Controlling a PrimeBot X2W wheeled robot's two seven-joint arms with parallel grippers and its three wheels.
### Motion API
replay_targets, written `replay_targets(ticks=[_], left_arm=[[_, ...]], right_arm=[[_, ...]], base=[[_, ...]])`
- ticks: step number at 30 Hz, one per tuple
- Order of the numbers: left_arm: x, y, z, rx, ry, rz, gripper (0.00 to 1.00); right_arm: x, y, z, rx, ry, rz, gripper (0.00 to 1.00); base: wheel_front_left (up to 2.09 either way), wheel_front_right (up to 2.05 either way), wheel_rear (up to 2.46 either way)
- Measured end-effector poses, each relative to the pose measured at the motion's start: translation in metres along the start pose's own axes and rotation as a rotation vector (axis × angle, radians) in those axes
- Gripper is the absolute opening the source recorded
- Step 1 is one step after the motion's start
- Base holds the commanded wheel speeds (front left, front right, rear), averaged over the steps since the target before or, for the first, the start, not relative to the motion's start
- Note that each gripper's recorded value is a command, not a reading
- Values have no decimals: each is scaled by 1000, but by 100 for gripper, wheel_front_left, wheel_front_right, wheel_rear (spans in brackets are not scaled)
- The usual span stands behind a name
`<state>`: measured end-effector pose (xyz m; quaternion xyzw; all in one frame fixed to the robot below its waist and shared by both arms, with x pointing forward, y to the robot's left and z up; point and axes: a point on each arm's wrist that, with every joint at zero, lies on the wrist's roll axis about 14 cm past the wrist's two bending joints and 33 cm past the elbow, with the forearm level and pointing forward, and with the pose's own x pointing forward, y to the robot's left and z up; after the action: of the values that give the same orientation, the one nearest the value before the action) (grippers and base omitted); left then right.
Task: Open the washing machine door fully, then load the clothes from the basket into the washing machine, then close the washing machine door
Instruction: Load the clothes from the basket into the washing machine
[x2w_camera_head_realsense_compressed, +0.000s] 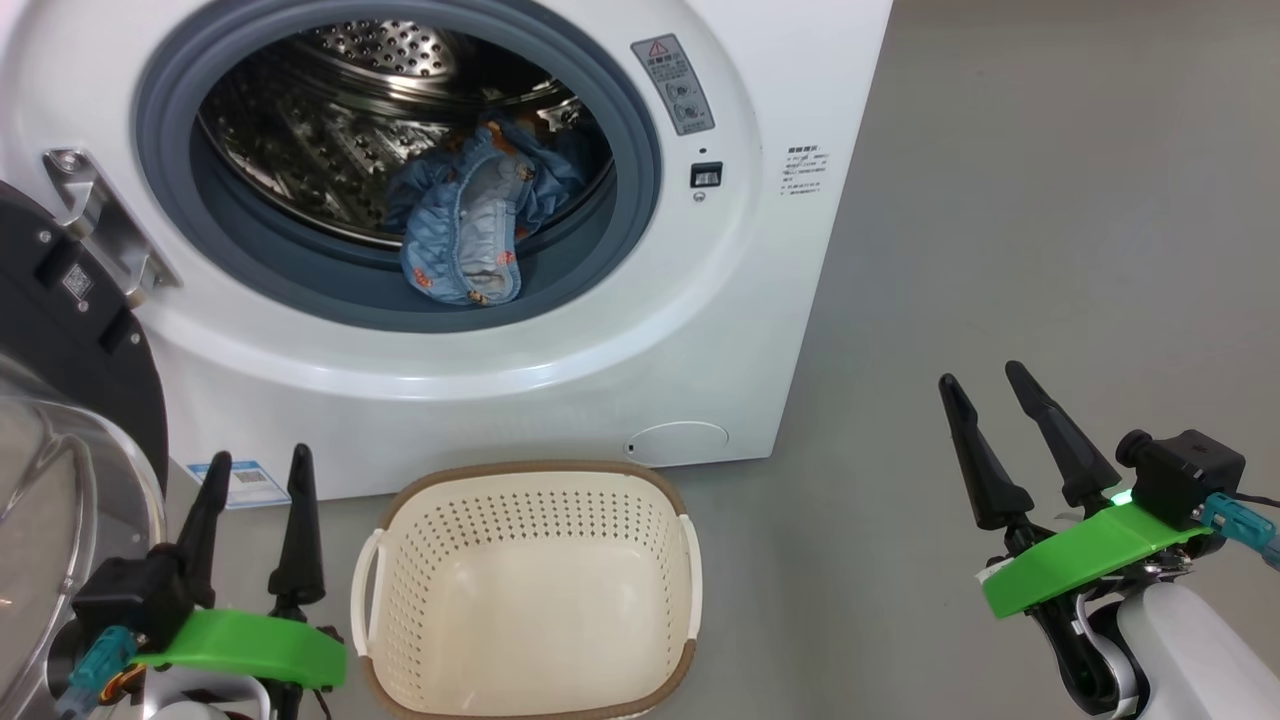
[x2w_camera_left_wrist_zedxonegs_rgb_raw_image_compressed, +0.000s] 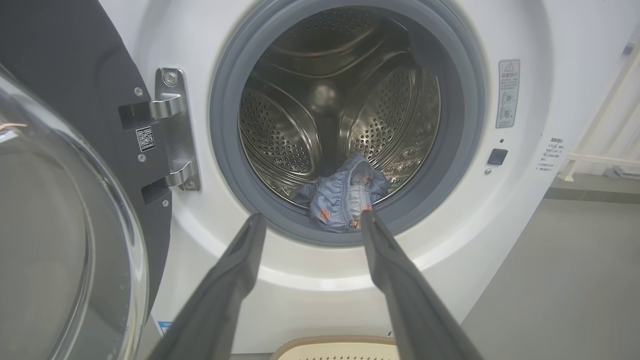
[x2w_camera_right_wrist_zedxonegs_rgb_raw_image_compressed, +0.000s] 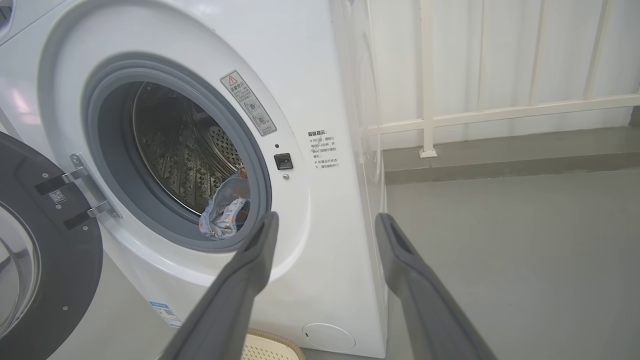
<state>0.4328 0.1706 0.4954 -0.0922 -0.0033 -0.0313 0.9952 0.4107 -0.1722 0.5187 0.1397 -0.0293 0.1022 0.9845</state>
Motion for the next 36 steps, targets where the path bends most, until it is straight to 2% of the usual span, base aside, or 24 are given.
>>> replay_targets(ticks=[36], left_arm=[[3,-5,-2,-7,9,-4,100]], right_arm=[[0,-3,-5,-1,15,-5,100]], base=[[0,0,0]])
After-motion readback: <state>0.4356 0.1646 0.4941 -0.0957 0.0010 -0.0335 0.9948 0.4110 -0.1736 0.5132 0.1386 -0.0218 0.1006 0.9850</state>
